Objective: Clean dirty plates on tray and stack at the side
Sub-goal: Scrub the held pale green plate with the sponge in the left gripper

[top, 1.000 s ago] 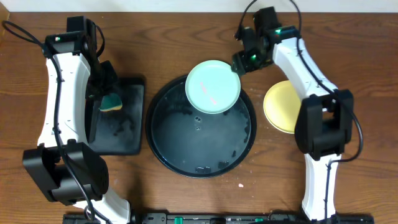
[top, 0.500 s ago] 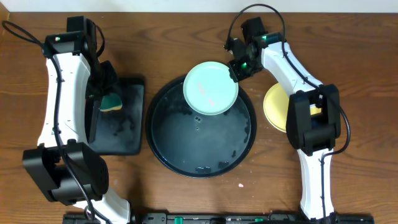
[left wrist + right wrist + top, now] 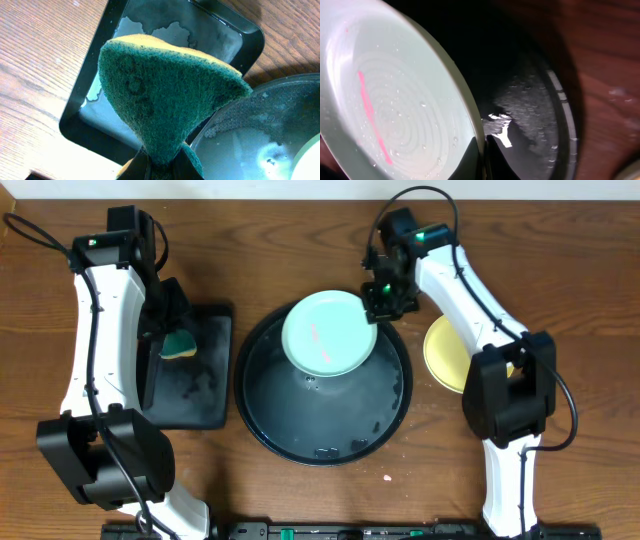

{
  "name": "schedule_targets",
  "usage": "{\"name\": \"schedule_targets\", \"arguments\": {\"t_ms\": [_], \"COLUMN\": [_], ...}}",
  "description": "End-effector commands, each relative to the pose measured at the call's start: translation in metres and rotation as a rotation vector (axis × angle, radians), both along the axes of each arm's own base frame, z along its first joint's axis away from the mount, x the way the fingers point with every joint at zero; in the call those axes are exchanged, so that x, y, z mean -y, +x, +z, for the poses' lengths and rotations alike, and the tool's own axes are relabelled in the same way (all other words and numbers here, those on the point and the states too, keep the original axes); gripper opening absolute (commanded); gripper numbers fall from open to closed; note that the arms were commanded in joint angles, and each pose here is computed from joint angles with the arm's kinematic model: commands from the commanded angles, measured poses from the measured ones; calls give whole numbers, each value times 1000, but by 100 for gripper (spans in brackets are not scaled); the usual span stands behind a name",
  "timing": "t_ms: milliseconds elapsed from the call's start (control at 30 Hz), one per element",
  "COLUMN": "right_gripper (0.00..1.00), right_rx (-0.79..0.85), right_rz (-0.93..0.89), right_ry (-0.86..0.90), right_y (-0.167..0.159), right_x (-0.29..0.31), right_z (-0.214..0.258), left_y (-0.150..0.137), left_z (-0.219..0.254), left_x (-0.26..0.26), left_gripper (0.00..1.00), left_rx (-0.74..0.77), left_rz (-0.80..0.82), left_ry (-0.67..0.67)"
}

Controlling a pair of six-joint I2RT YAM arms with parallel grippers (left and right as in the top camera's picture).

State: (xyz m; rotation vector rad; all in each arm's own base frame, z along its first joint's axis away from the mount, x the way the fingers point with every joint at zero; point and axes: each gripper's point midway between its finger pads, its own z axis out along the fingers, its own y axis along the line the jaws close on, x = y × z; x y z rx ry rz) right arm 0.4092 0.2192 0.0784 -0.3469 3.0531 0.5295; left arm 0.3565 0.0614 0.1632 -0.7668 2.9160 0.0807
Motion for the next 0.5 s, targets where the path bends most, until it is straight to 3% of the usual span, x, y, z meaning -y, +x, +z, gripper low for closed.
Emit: {"name": "schedule_targets", "arguments": {"t_ms": [0, 467], "right_gripper": [1, 1], "right_rx": [-93, -139], "right_rz": [-81, -174], "right_ry": [-11, -52], "right_y": [-24, -67], "right_x": [-14, -31], "right_z": [-17, -105], "left_y": [0, -3], "left_z": [7, 19], "left_x": [3, 59], "left_gripper": [7, 7], "left_rx": [18, 42], "left_rz": [-27, -141], "left_ry": [7, 1]}}
